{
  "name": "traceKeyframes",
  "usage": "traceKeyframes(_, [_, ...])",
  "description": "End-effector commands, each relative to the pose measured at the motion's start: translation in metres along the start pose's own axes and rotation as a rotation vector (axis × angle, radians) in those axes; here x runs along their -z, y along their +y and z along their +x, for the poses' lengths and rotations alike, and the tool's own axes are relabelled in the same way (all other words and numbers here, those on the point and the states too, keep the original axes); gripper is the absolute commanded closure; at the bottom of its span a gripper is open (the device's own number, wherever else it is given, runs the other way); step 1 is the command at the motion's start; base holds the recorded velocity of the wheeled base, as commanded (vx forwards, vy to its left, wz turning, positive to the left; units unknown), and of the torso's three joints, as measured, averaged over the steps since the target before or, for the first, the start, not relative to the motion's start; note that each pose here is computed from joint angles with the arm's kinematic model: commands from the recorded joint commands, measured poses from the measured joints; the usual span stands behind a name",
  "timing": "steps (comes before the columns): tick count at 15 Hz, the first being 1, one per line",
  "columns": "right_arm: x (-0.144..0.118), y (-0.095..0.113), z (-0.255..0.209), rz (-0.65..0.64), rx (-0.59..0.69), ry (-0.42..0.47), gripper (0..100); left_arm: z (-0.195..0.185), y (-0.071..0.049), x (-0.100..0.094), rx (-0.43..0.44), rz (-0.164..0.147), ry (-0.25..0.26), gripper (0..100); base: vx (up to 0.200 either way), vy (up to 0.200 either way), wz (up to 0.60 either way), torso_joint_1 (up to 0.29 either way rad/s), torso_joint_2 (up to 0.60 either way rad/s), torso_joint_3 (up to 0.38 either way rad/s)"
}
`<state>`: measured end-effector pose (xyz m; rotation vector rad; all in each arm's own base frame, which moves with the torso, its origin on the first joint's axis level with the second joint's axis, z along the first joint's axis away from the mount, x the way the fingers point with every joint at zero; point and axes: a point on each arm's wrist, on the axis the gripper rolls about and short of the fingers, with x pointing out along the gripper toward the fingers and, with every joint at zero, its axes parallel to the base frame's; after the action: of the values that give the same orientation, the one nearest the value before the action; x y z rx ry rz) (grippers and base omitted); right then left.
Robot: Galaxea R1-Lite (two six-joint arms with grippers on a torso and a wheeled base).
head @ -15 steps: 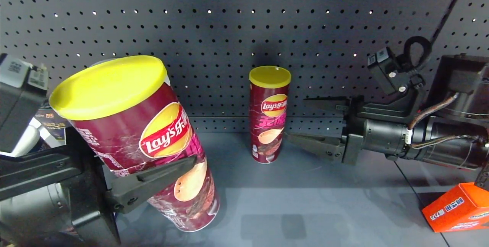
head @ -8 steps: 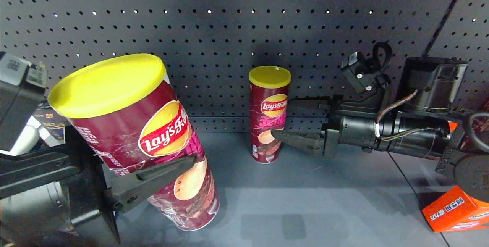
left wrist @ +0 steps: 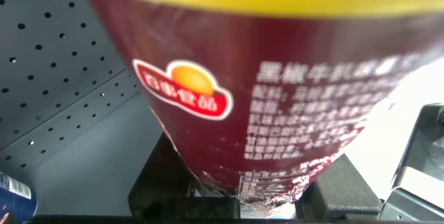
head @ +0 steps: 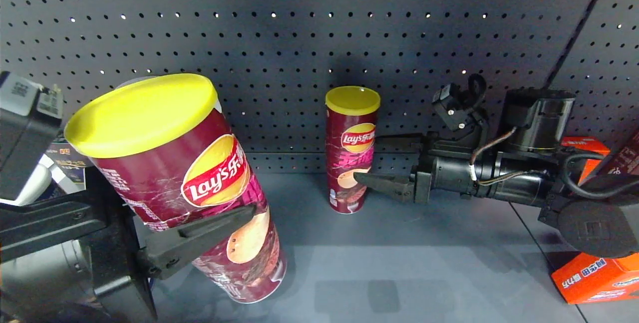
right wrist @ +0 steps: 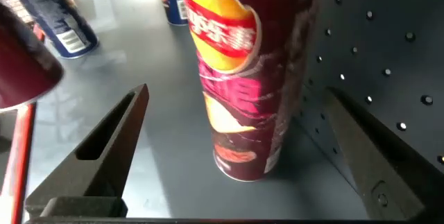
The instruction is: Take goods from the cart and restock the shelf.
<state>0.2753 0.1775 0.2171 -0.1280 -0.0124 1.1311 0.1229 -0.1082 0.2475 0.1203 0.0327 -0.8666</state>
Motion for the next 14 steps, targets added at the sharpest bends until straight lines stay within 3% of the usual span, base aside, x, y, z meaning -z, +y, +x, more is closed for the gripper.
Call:
traceKeyframes(1, [0.009,-0.003,0.006,0.011,-0.015,0.014,0,0.000,0.001,0.000,-0.003,0.000,0.001,100,0.000,0.000,0.00,0.000,0.00,0.000])
traceKeyframes(5, [0.021,-0.006,0.013,0.025,-0.022,0.033,0,0.000,0.001,0.001,-0.006,-0.004,0.005,100,0.000,0.000,0.00,0.000,0.00,0.000])
traceKeyframes(7, [0.028,-0.008,0.018,0.036,-0.025,0.048,0,0.000,0.001,0.001,-0.006,-0.027,0.005,100,0.000,0.000,0.00,0.000,0.00,0.000])
traceKeyframes(14, [0.041,-0.012,0.027,0.045,-0.022,0.063,0,0.000,0.001,0.000,-0.009,-0.026,0.002,100,0.000,0.000,0.00,0.000,0.00,0.000])
